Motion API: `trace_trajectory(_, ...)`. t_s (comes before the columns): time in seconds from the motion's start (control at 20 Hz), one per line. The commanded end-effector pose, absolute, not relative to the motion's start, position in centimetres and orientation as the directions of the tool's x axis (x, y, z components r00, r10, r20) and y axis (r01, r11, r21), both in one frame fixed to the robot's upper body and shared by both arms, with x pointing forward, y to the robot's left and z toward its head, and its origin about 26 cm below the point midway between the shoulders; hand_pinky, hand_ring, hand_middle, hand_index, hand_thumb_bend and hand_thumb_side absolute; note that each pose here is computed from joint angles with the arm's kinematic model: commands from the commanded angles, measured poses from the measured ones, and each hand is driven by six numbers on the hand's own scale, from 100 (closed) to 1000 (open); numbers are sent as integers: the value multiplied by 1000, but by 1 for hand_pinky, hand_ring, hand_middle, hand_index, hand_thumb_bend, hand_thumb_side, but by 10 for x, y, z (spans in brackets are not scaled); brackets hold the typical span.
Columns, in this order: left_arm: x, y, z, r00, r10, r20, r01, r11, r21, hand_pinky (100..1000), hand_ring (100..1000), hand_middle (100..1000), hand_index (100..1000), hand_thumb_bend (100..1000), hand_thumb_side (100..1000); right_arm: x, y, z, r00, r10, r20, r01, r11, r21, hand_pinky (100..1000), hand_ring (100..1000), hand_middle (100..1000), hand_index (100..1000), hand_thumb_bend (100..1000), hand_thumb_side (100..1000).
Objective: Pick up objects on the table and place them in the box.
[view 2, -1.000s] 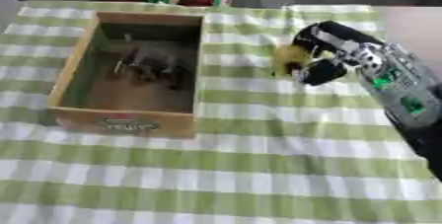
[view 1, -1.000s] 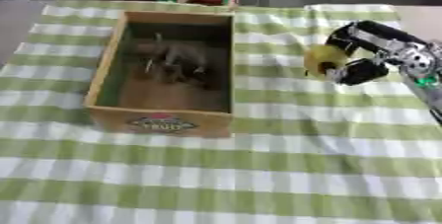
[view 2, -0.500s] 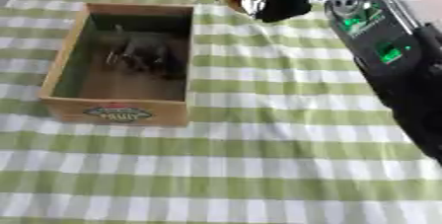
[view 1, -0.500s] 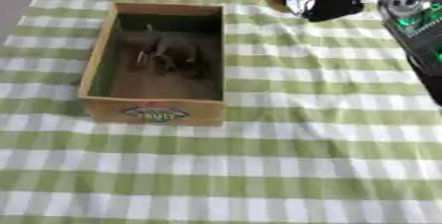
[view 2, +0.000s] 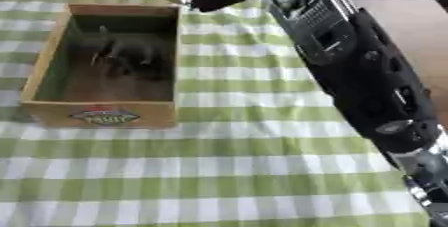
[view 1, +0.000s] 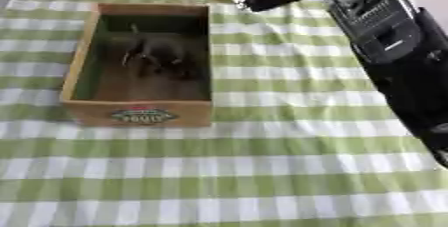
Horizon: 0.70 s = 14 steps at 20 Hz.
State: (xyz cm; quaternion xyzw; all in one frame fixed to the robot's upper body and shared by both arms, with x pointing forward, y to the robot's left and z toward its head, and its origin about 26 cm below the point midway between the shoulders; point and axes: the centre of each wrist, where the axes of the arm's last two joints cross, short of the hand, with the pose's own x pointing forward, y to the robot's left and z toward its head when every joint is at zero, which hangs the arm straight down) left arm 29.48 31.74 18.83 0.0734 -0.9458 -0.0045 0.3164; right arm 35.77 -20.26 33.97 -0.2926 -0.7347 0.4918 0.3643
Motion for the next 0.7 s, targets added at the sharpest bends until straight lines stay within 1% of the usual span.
trace_trajectory(0.05, 293, 317, 195, -801, -146, 581, -135, 989, 63, 473, 568, 624, 745, 100, 851, 357, -197, 349, -578, 783, 230, 93, 343, -935, 647, 540, 325, 507, 100, 246)
trace_trajectory(0.7, 293, 316, 195, -800, -137, 585, -126, 990, 60, 473, 569, 624, 744, 100, 851, 372, -165, 340, -614, 747, 256, 19, 338, -941, 645, 539, 323, 505, 100, 259)
